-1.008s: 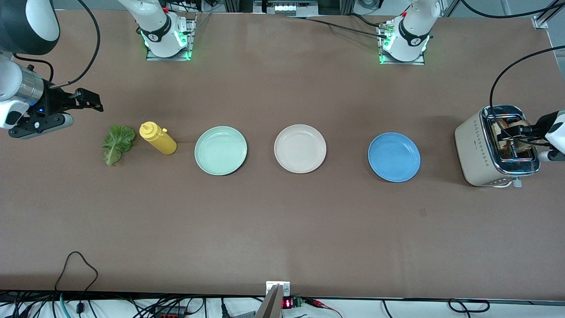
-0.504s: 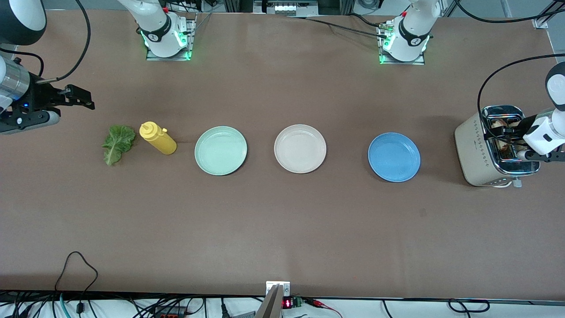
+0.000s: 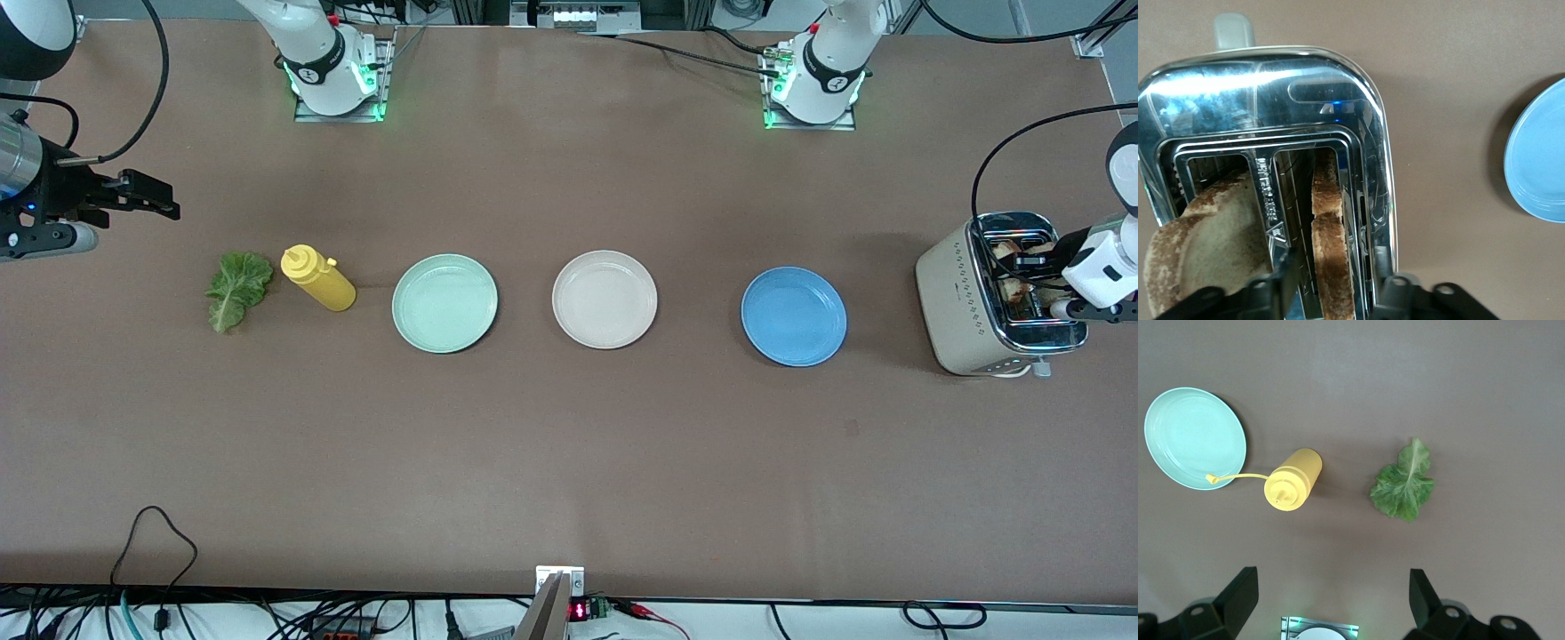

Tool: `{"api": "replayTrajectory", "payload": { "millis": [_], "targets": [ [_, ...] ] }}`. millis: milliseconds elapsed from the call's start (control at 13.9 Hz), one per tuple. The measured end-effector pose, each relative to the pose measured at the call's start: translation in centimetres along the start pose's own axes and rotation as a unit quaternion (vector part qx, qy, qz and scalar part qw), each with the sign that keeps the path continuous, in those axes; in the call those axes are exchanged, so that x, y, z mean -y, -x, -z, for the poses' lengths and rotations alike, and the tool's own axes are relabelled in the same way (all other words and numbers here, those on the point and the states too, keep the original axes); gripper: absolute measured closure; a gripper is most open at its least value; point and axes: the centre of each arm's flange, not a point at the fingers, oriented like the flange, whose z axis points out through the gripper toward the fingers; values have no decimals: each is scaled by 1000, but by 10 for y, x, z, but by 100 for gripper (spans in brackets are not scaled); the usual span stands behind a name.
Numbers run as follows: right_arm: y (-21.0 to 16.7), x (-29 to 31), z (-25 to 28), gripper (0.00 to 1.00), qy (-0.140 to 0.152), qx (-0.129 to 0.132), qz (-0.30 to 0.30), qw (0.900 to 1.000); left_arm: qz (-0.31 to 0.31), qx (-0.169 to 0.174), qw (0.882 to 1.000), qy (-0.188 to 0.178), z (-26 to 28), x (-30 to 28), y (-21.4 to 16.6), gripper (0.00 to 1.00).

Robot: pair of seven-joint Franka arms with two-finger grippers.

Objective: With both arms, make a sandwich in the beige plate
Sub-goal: 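Grasp the bread slice with the left gripper and lift it out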

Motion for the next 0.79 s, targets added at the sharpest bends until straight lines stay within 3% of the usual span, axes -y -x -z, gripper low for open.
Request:
{"api": "replayTrajectory", "payload": {
  "millis": [72, 144, 360, 792],
  "targets": [
    [0, 0, 1, 0, 1, 0, -1, 1000, 0, 0, 1000, 0, 0, 1, 0, 63],
    [-1, -1, 1, 0, 1, 1, -2, 1000, 0, 0, 1000, 0, 0, 1, 0, 63],
    [-3, -2, -3, 0, 0, 5, -2, 1000, -3, 2, 1000, 1, 0, 3, 1, 89],
    [-8, -4, -13, 0, -1, 15, -3, 1000, -4, -17, 1000, -7, 31, 5, 6, 92]
  ]
}}
